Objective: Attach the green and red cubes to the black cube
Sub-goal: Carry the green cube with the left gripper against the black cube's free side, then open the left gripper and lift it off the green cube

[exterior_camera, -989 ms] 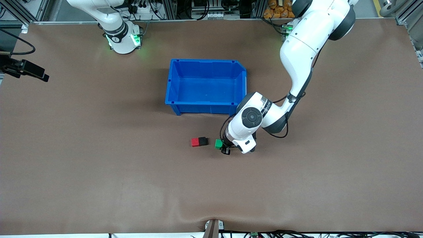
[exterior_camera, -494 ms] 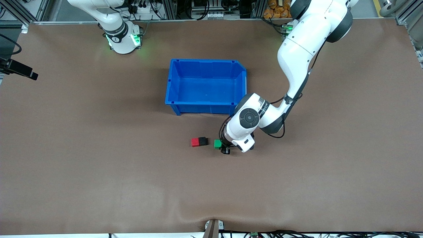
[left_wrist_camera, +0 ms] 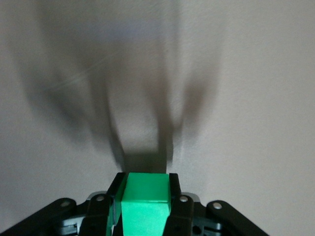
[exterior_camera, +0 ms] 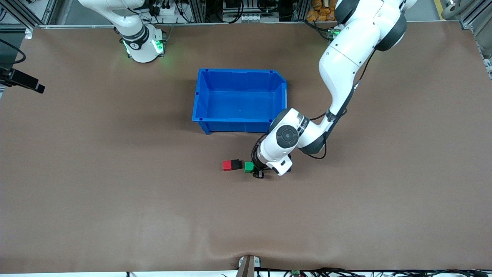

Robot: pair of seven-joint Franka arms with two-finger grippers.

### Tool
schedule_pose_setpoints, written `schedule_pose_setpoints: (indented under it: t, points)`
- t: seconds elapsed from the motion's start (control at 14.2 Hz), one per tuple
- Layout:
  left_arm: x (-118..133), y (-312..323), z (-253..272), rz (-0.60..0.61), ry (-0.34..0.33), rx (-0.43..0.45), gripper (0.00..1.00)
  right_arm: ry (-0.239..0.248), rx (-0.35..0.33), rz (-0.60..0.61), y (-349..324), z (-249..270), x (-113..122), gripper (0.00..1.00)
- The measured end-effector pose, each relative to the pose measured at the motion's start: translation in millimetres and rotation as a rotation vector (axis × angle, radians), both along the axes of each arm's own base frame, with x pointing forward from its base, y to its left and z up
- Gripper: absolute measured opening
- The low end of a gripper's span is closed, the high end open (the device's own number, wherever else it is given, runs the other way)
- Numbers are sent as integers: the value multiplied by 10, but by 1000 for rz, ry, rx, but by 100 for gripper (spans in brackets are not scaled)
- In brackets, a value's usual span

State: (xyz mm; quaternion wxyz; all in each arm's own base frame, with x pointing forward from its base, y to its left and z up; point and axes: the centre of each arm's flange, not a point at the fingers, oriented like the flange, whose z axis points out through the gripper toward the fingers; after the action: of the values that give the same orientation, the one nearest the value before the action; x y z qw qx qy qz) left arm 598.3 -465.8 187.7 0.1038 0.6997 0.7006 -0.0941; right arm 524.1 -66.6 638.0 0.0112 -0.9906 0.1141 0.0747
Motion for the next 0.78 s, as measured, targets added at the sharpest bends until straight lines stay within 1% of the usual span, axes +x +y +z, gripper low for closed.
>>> schedule_pose_setpoints:
  t: [0.21, 0.42, 0.78]
  points:
    - [-57, -68, -14, 13, 9, 0, 39, -3, 0, 2, 12, 2, 5, 100]
    - [-96, -108, -40, 40, 22, 1, 39, -17, 2, 6, 37, 12, 25, 100]
    - [-128, -145, -64, 58, 29, 0, 39, -18, 3, 12, 66, 13, 29, 100]
